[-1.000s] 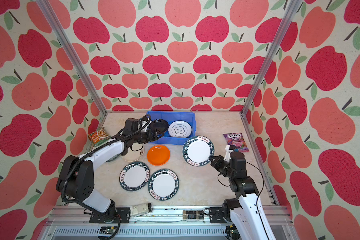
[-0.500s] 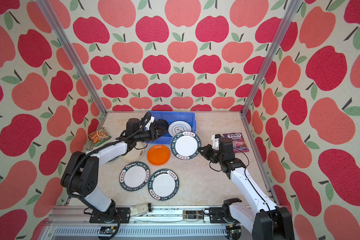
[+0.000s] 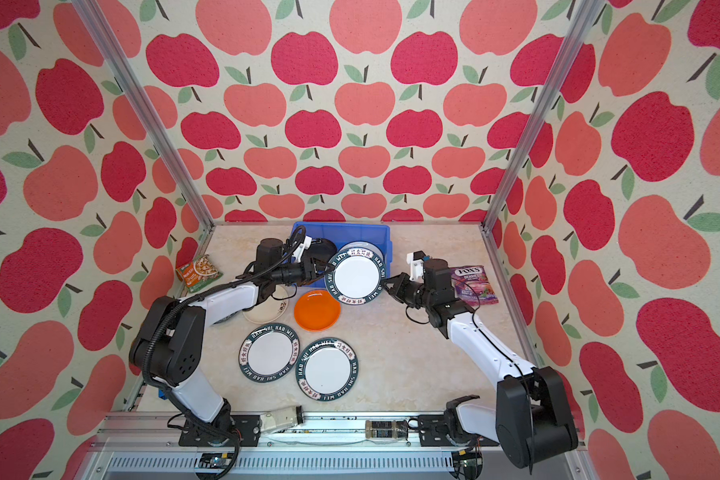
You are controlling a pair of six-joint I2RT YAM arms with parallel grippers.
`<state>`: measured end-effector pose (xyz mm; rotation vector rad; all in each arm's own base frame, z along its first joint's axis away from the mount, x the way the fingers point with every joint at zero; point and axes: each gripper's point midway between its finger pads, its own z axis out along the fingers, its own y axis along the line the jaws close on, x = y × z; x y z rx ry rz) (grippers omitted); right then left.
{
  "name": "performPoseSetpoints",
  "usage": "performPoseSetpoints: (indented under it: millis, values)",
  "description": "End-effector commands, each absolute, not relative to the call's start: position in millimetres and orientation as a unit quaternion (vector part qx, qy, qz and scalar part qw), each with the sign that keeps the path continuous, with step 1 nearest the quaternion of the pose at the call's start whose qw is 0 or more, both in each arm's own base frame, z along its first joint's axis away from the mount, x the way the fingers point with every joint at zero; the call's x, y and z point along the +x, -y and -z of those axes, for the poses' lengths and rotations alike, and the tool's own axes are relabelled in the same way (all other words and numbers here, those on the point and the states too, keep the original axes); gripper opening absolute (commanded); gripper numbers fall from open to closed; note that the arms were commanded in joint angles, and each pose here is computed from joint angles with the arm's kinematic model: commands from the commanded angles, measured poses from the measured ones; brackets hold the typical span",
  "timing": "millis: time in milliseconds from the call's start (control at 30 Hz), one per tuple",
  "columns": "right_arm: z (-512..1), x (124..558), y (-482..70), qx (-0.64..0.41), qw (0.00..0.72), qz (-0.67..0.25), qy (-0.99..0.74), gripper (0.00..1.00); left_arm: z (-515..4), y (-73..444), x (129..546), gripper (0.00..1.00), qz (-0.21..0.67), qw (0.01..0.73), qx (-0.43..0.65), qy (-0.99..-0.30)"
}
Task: Place the plates into the plastic bin on the countertop
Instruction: 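Lift the plate toward the left gripper while the left gripper closes on its rim, then open the right gripper and draw it back while the left gripper holds the plate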
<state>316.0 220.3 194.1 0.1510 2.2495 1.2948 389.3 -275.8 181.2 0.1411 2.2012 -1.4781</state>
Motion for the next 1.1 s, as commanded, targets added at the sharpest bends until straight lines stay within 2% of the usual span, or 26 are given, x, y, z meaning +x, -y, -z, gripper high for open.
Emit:
performPoseSetpoints:
  millis: [0, 67, 233, 333, 400, 567, 633, 800, 1067]
  values:
    - [-228.2, 324.9, -231.4, 0.03, 0.293, -0.511, -0.807, 0.0, -189.8, 281.1, 392.5, 0.35, 0.548, 0.243, 0.068, -0.798]
    - [-226.6, 326.6, -233.4, 0.03, 0.289, -0.511, -0.809, 0.0, -188.7, 281.2, 394.0, 0.27, 0.547, 0.241, 0.068, -0.799]
    - [-220.8, 332.1, -235.2, 0.032, 0.285, -0.506, -0.813, 0.0, -187.6, 280.3, 397.4, 0.0, 0.54, 0.241, 0.065, -0.804]
    - [-218.2, 338.3, -236.4, 0.031, 0.285, -0.499, -0.818, 0.0, -187.4, 276.9, 403.1, 0.0, 0.527, 0.244, 0.061, -0.812]
    - [-216.8, 343.8, -234.7, 0.031, 0.29, -0.485, -0.825, 0.06, -187.3, 271.1, 411.4, 0.0, 0.512, 0.249, 0.052, -0.821]
    - [-218.3, 360.1, -213.6, 0.049, 0.307, -0.43, -0.848, 0.44, -198.1, 248.1, 442.9, 0.0, 0.476, 0.273, 0.027, -0.836]
    - [-218.7, 366.1, -200.4, 0.064, 0.318, -0.416, -0.85, 0.51, -203.6, 243.5, 453.6, 0.0, 0.463, 0.283, 0.03, -0.839]
    - [-214.1, 378.8, -172.5, 0.104, 0.331, -0.406, -0.845, 0.51, -208.2, 240.8, 477.8, 0.0, 0.439, 0.295, 0.029, -0.848]
    - [-197.0, 386.8, -155.1, 0.144, 0.331, -0.412, -0.837, 0.51, -199.6, 250.3, 511.4, 0.0, 0.451, 0.288, 0.016, -0.845]
